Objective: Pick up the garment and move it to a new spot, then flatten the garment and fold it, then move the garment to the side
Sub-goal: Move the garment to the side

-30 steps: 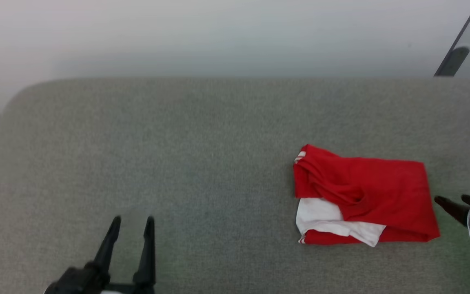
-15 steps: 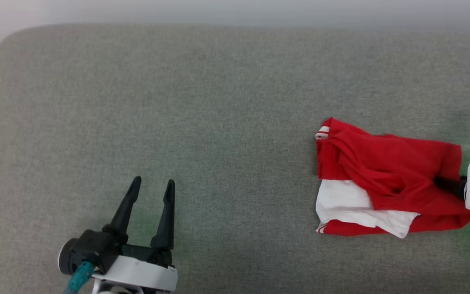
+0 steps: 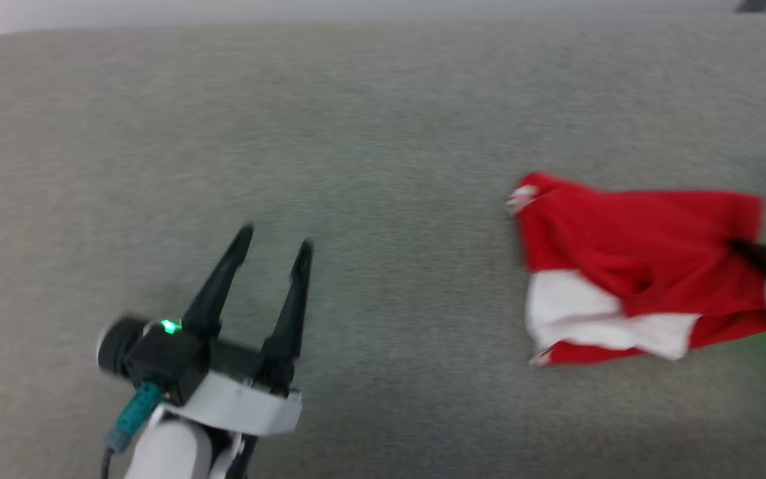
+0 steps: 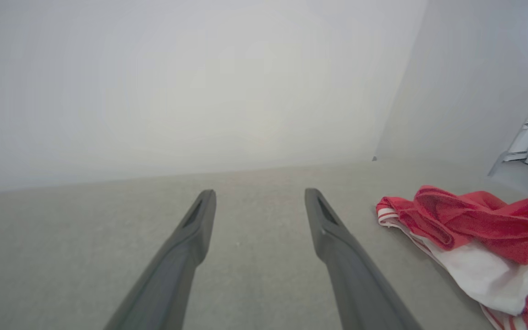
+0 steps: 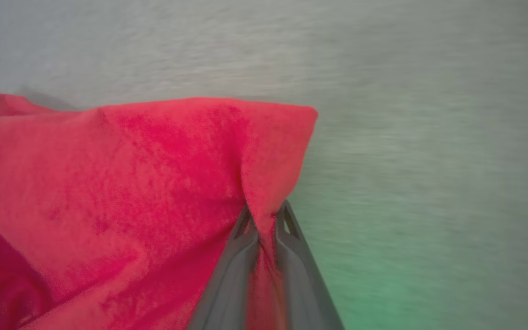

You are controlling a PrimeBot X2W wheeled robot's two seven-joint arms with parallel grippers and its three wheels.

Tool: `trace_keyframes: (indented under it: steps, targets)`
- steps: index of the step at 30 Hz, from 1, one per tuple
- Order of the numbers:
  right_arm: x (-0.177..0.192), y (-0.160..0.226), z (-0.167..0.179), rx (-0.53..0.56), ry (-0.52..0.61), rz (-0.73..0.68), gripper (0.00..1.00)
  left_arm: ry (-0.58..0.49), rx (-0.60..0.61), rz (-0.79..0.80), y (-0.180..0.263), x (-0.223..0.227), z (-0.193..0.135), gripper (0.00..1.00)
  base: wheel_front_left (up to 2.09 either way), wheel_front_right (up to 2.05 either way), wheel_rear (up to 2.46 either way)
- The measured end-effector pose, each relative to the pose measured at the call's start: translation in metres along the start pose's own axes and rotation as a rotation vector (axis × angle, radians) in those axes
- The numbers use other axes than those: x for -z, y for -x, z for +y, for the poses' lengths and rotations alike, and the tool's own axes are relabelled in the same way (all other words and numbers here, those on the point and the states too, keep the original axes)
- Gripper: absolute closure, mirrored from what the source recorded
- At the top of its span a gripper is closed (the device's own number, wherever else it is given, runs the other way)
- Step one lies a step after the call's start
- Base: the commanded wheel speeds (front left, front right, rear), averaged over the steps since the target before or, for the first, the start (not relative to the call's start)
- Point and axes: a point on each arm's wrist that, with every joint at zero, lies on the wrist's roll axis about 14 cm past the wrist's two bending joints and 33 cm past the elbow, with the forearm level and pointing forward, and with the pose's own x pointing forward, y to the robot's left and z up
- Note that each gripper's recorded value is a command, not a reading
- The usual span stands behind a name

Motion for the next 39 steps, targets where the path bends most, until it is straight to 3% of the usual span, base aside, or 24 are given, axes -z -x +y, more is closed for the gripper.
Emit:
trace_keyframes:
  steps: [8, 16, 26, 34, 35, 36, 37, 39]
  targets:
    - [-0.009, 0.049, -0.102, 0.245, -0.074, -0.105, 1.0, -0.032, 0.272, -0.16, -0.062, -0.034, -0.061, 0.0, 0.0, 0.0, 0.0]
    - [-0.027, 0.078, -0.176, 0.47, -0.095, -0.213, 1.0, -0.029, 0.432, -0.235, -0.109, -0.033, -0.094, 0.0, 0.0, 0.0, 0.0]
    - [-0.054, 0.089, -0.229, 0.707, 0.049, -0.252, 1.0, -0.053, 0.501, -0.235, -0.139, -0.004, -0.096, 0.0, 0.0, 0.0, 0.0]
    - [-0.056, 0.079, -0.235, 0.749, 0.086, -0.267, 1.0, -0.071, 0.496, -0.225, -0.141, 0.006, -0.091, 0.0, 0.0, 0.0, 0.0]
    - [-0.057, 0.079, -0.234, 0.75, 0.09, -0.277, 0.73, -0.074, 0.494, -0.226, -0.141, 0.005, -0.09, 0.0, 0.0, 0.0, 0.0]
    - [-0.057, 0.078, -0.234, 0.75, 0.092, -0.281, 0.25, -0.076, 0.491, -0.228, -0.141, 0.004, -0.089, 0.0, 0.0, 0.0, 0.0]
    - [-0.056, 0.078, -0.233, 0.75, 0.097, -0.28, 0.0, -0.079, 0.488, -0.229, -0.141, 0.003, -0.089, 0.0, 0.0, 0.0, 0.0]
    - [-0.054, 0.078, -0.231, 0.746, 0.1, -0.273, 0.0, -0.08, 0.485, -0.238, -0.139, -0.002, -0.09, 0.0, 0.0, 0.0, 0.0]
